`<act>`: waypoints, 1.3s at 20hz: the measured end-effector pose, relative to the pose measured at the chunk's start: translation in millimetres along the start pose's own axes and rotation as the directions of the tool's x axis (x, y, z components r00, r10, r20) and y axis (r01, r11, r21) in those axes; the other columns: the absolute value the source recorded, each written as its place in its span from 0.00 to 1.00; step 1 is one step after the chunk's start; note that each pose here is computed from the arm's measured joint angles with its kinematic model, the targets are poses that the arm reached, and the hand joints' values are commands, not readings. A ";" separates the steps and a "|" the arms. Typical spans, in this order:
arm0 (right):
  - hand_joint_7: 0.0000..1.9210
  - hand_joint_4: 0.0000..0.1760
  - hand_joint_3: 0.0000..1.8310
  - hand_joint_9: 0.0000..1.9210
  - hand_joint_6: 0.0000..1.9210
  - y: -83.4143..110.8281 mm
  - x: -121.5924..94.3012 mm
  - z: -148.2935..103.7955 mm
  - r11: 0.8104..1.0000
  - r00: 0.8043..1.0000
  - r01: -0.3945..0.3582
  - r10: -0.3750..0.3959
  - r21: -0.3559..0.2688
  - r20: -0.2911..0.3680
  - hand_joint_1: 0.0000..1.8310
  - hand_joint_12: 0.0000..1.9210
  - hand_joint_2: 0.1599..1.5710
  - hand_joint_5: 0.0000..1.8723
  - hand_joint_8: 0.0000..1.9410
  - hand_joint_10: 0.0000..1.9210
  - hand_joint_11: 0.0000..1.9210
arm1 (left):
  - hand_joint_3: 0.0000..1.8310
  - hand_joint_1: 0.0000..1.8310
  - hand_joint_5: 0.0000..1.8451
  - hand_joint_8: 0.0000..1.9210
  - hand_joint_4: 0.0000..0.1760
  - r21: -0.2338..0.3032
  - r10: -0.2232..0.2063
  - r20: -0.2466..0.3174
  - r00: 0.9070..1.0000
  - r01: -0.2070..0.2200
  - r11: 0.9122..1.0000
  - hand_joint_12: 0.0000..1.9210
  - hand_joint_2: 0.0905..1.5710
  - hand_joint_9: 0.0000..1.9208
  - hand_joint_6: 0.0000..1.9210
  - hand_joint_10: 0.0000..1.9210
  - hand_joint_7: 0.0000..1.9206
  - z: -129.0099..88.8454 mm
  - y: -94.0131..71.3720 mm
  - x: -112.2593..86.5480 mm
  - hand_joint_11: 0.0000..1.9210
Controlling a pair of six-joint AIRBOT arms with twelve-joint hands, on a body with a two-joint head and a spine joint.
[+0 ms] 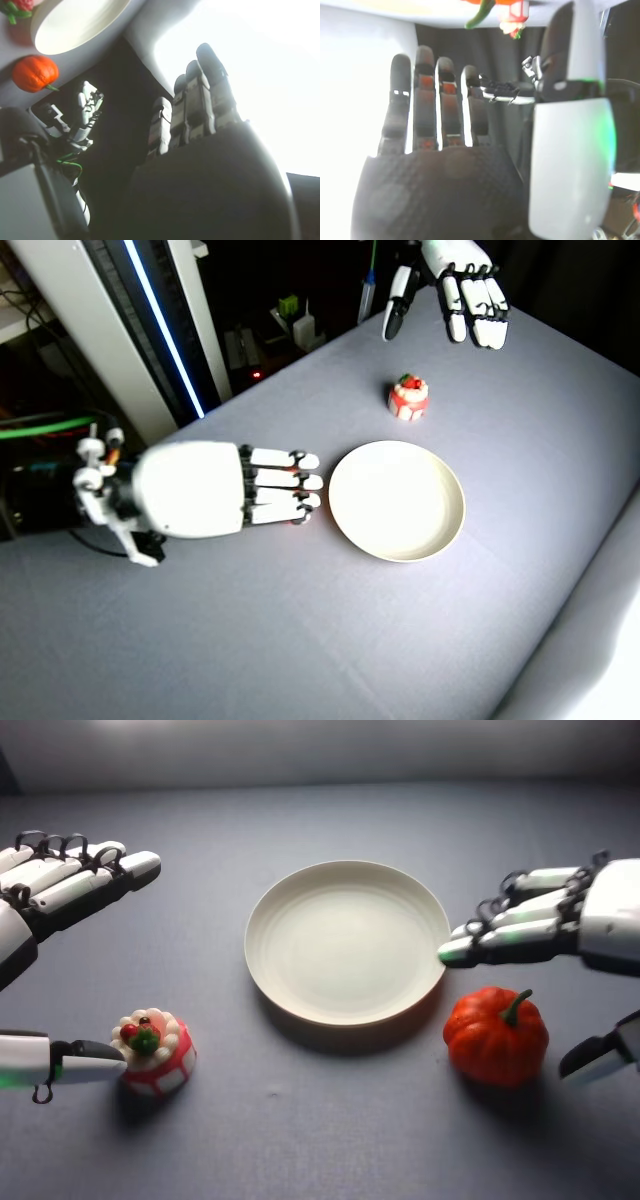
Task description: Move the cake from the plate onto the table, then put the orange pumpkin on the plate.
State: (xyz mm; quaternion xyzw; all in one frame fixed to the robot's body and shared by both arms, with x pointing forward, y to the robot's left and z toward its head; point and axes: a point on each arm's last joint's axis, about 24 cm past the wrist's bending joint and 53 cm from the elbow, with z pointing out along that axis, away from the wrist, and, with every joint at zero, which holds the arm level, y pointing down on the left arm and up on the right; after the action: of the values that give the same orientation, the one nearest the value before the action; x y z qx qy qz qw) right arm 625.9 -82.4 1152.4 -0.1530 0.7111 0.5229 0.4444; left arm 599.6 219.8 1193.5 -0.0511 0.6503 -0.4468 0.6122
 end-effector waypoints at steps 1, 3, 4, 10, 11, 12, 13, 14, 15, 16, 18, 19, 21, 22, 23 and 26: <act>0.15 0.19 0.00 0.27 0.00 -0.4 6.8 6.2 1.000 1.000 0.008 -0.008 0.000 -0.022 0.55 0.60 0.51 0.17 0.00 0.01 0.10 | 0.00 0.48 0.08 0.00 0.87 -0.006 -0.011 -0.009 1.000 0.011 1.000 0.39 0.48 0.10 0.01 0.00 0.07 -0.3 1.7 4.3 0.01; 0.19 0.00 0.00 0.31 0.00 -4.1 17.7 14.2 1.000 0.998 0.022 -0.021 0.013 -0.063 0.61 0.57 0.50 0.22 0.00 0.01 0.14 | 0.00 0.46 0.10 0.00 0.68 -0.008 -0.026 -0.026 0.999 0.025 1.000 0.39 0.49 0.11 0.01 0.00 0.07 -1.8 3.0 10.0 0.00; 0.20 0.00 0.00 0.31 0.01 -6.5 19.8 15.5 0.999 0.997 0.034 -0.033 0.022 -0.075 0.62 0.57 0.50 0.23 0.01 0.01 0.14 | 0.00 0.45 0.11 0.00 0.63 -0.012 -0.027 -0.022 0.999 0.027 1.000 0.39 0.50 0.11 0.01 0.00 0.07 -1.7 3.8 9.0 0.00; 0.31 0.00 0.00 0.51 0.61 -15.6 25.8 22.4 0.998 0.995 0.041 -0.037 0.049 -0.093 0.63 0.88 0.73 0.43 0.87 0.90 0.57 | 0.00 0.43 0.11 0.00 0.86 -0.015 -0.037 -0.031 0.999 0.037 0.999 0.41 0.53 0.11 0.00 0.00 0.09 -1.5 4.8 13.5 0.00; 0.31 0.00 0.00 0.51 0.61 -15.7 25.5 22.5 0.998 0.995 0.039 -0.035 0.050 -0.091 0.63 0.88 0.73 0.43 0.87 0.90 0.57 | 0.00 0.43 0.11 0.00 0.86 -0.019 -0.038 -0.029 0.999 0.038 0.999 0.41 0.53 0.11 0.00 0.00 0.09 -1.5 5.7 13.1 0.00; 0.28 0.00 0.00 0.53 0.64 -17.4 24.1 22.2 0.998 0.996 0.038 -0.033 0.055 -0.087 0.63 0.96 0.73 0.43 0.95 0.98 0.62 | 0.00 0.43 0.11 0.00 0.88 -0.022 -0.039 -0.027 0.999 0.039 0.999 0.40 0.53 0.11 0.00 0.00 0.09 -1.5 6.5 12.7 0.00; 0.29 0.00 0.00 0.57 0.65 -18.7 22.4 22.0 0.998 0.996 0.033 -0.028 0.061 -0.082 0.62 0.99 0.74 0.43 0.99 1.00 0.65 | 0.00 0.43 0.11 0.00 0.84 -0.025 -0.041 -0.025 0.999 0.040 0.999 0.40 0.52 0.11 0.00 0.00 0.09 -1.5 7.3 12.2 0.00; 0.27 0.00 0.00 0.59 0.70 -20.5 17.9 21.8 0.997 0.997 0.033 -0.029 0.066 -0.071 0.61 1.00 0.76 0.40 1.00 1.00 0.68 | 0.00 0.43 0.12 0.00 0.77 -0.026 -0.042 -0.025 0.999 0.041 0.999 0.43 0.52 0.12 0.00 0.00 0.09 -1.6 7.6 12.4 0.00; 0.28 0.00 0.00 0.60 0.69 -21.2 13.9 21.5 0.998 0.998 0.023 -0.019 0.067 -0.058 0.61 1.00 0.76 0.40 1.00 1.00 0.69 | 0.00 0.42 0.12 0.00 0.72 -0.025 -0.044 -0.026 0.999 0.044 0.999 0.42 0.53 0.12 0.00 0.00 0.09 -1.6 7.2 12.6 0.00; 0.26 0.00 0.00 0.57 0.78 -22.8 5.6 20.6 0.998 1.000 0.007 -0.005 0.067 -0.031 0.83 1.00 0.72 0.29 1.00 1.00 0.66 | 0.00 0.42 0.12 0.00 0.77 -0.023 -0.044 -0.029 0.999 0.043 0.999 0.42 0.52 0.12 0.00 0.00 0.09 -1.6 6.7 13.2 0.00; 0.31 0.00 0.00 0.44 0.62 -16.3 -21.8 23.7 0.999 0.999 0.004 -0.006 0.046 0.041 0.65 1.00 0.80 0.40 0.93 1.00 0.53 | 0.00 0.42 0.12 0.00 0.70 -0.023 -0.047 -0.027 0.999 0.046 0.999 0.43 0.52 0.12 0.00 0.00 0.10 -1.6 6.8 12.7 0.01; 0.32 0.00 0.00 0.41 0.61 -10.9 -33.1 25.2 1.000 0.998 0.012 -0.014 0.029 0.068 0.65 1.00 0.79 0.43 0.90 0.98 0.48 | 0.00 0.43 0.13 0.00 0.70 -0.022 -0.047 -0.026 0.999 0.046 0.999 0.43 0.51 0.12 0.00 0.00 0.10 -1.6 6.4 12.4 0.00; 0.32 0.00 0.00 0.42 0.65 5.2 -62.8 32.5 0.999 0.990 0.036 -0.032 -0.022 0.134 0.64 0.99 0.79 0.41 0.88 0.95 0.48 | 0.00 0.44 0.12 0.00 0.71 -0.017 -0.046 -0.020 0.999 0.046 0.999 0.38 0.51 0.10 0.00 0.00 0.09 -2.9 5.9 11.2 0.00; 0.34 0.00 0.00 0.40 0.77 14.8 -81.3 42.7 0.998 0.982 0.031 -0.020 -0.059 0.186 0.70 0.99 0.79 0.36 0.82 0.95 0.44 | 0.00 0.45 0.12 0.00 0.64 -0.022 -0.049 -0.015 0.999 0.049 0.999 0.38 0.50 0.10 0.00 0.00 0.08 -3.2 7.2 10.5 0.00; 0.37 0.00 0.00 0.42 0.71 19.1 -85.7 51.0 0.997 0.980 0.033 -0.017 -0.076 0.198 0.65 0.95 0.78 0.40 0.78 0.88 0.43 | 0.00 0.46 0.12 0.00 0.62 -0.018 -0.054 -0.003 0.999 0.054 0.998 0.37 0.51 0.10 0.00 0.00 0.08 -3.0 7.2 8.8 0.00; 0.46 0.00 0.00 0.39 0.45 22.7 -69.7 92.2 0.995 0.987 0.050 -0.036 -0.085 0.160 0.68 0.85 0.70 0.51 0.68 0.69 0.35 | 0.00 0.45 0.12 0.00 0.68 -0.017 -0.065 0.012 0.998 0.065 0.998 0.37 0.50 0.10 0.00 0.00 0.08 -2.9 8.2 8.4 0.01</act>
State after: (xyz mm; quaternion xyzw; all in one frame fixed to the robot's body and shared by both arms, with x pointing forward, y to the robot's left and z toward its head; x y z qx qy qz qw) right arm 692.8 -9.2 1216.0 -0.1461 0.6463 0.5546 0.5033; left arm 599.1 221.0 1181.4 -0.0800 0.6484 -0.4606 0.6009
